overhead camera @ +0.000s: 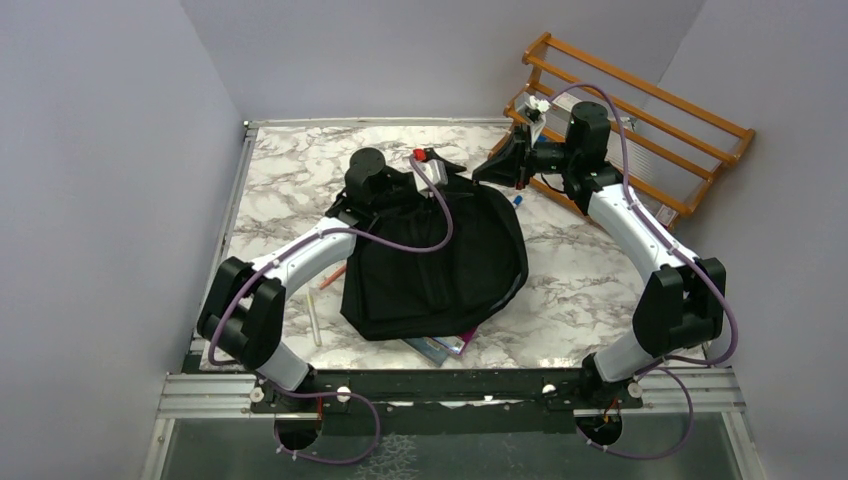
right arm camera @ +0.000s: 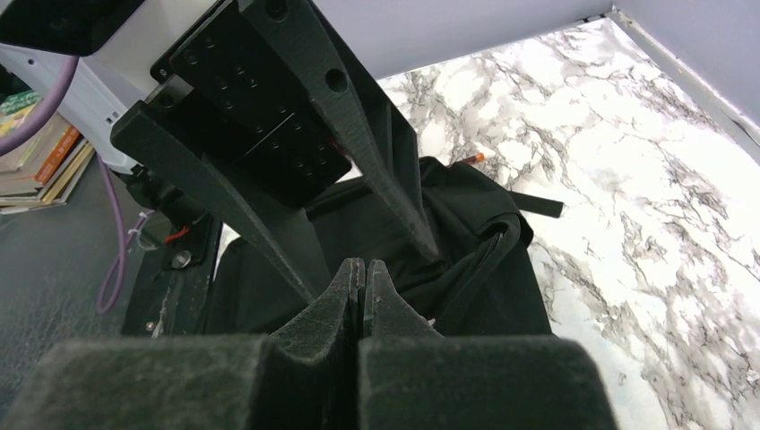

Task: Pack the student bag
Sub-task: Unzip the student bag at the center of the board.

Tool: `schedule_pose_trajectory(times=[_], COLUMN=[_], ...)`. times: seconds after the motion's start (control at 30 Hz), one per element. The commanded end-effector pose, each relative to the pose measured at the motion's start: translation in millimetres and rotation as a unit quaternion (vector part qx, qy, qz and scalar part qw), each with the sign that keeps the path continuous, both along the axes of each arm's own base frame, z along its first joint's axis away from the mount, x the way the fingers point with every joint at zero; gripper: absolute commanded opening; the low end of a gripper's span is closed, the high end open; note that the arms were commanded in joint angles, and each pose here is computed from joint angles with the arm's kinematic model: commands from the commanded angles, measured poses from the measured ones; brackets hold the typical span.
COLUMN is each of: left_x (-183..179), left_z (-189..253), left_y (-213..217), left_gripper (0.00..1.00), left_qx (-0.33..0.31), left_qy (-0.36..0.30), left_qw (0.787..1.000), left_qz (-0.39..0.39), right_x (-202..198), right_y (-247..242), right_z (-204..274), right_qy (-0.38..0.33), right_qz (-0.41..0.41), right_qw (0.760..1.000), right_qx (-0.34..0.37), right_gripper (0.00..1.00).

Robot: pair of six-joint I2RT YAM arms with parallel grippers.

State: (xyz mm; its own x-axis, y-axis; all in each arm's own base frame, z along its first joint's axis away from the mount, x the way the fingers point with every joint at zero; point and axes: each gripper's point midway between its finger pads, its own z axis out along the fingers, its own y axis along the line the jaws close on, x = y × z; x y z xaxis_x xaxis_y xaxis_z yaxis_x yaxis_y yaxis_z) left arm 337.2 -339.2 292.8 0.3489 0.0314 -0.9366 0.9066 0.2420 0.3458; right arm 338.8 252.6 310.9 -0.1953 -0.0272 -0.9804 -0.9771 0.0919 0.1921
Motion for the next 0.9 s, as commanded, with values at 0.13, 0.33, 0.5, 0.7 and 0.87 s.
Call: schedule_pose_trajectory(times=[0.13,0.33,0.5,0.7,0.87], left_x=[-15,-8,-10,-13,-14], left_z=[17,10,12,17,17], left_y=[-21,-29,-33,-34,-35], left_gripper=[0.49,0.43,0.33,0.27,0.21], left_qx=[-0.012,-0.010,-0.011,-0.013,-0.013], left_qy=[-0.006,0.019,0.027,0.028,0.035], left_qw=[0.994,0.993,0.990,0.988,0.987], left_qz=[-0.107,-0.120,-0.139,-0.152,-0.157], right_x=[-19,-20,-19,-16,-14], right_y=[-3,-3,-3,-3,-2], right_z=[29,29,26,20,18], right_qy=[-0.039,-0.037,-0.034,-0.028,-0.024], right_qz=[0.027,0.026,0.025,0.022,0.021], right_qw=[0.999,0.999,0.999,0.999,0.999], right_qx=[0.011,0.011,0.009,0.006,0.006], right_gripper=[0.01,0.01,0.01,0.01,0.01])
